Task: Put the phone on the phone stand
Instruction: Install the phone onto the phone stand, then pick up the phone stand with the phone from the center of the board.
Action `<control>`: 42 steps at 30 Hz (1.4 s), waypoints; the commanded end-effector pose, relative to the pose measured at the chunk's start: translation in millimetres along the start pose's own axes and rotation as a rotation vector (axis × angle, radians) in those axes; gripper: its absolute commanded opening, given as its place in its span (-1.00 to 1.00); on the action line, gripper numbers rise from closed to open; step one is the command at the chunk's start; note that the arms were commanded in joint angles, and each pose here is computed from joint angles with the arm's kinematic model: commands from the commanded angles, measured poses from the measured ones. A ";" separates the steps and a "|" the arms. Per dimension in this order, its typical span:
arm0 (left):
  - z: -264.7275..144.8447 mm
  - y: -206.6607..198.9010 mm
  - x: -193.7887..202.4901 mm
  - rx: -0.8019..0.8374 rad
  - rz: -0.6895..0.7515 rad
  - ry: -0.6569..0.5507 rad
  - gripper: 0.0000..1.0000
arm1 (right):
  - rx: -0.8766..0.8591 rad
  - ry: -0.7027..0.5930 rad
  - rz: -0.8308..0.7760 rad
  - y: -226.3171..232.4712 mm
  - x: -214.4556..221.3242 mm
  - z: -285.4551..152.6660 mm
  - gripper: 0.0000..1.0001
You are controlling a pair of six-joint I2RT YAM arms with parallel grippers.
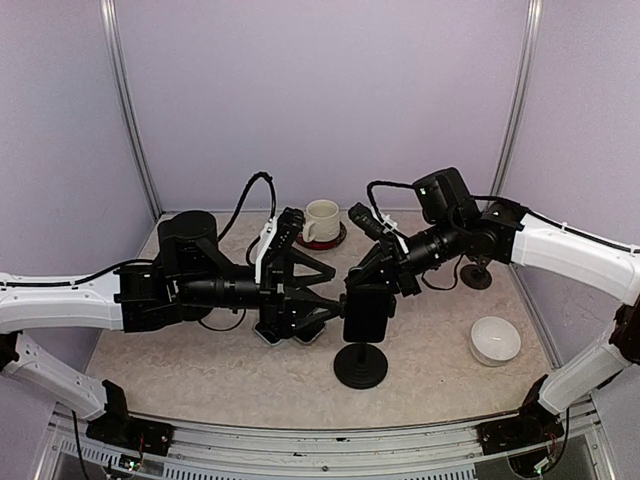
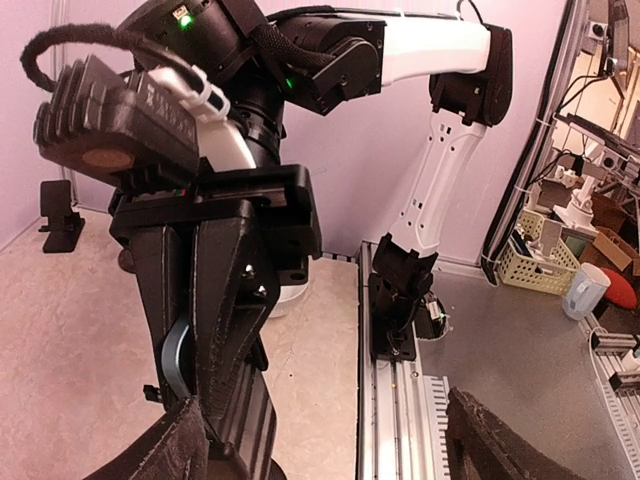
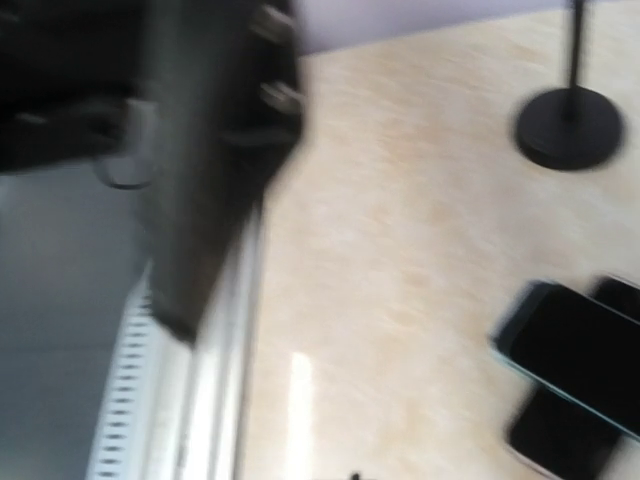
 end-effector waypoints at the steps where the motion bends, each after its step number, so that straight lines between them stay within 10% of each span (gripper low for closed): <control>1: -8.8 -4.2 -15.9 -0.012 0.029 -0.063 0.66 | 0.198 -0.004 -0.049 -17.7 -23.1 -24.1 -1.00; 16: -16.4 -2.0 -11.2 -0.040 0.021 -0.063 0.95 | 0.264 0.027 -0.060 -34.8 -29.0 -28.2 -1.00; 42: -8.3 1.1 -8.6 -0.039 0.026 -0.044 0.98 | 0.276 -0.031 -0.071 -8.3 -23.1 -56.5 -0.27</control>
Point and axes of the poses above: each gripper's point midway between its finger pads, its own z axis out along the fingers, its own y axis along the line the jaws close on, x = y × z, the point moved 1 cm from there along -z, back along the fingers, and after that the axes turned 2 degrees about -z, right-handed, at the moved point
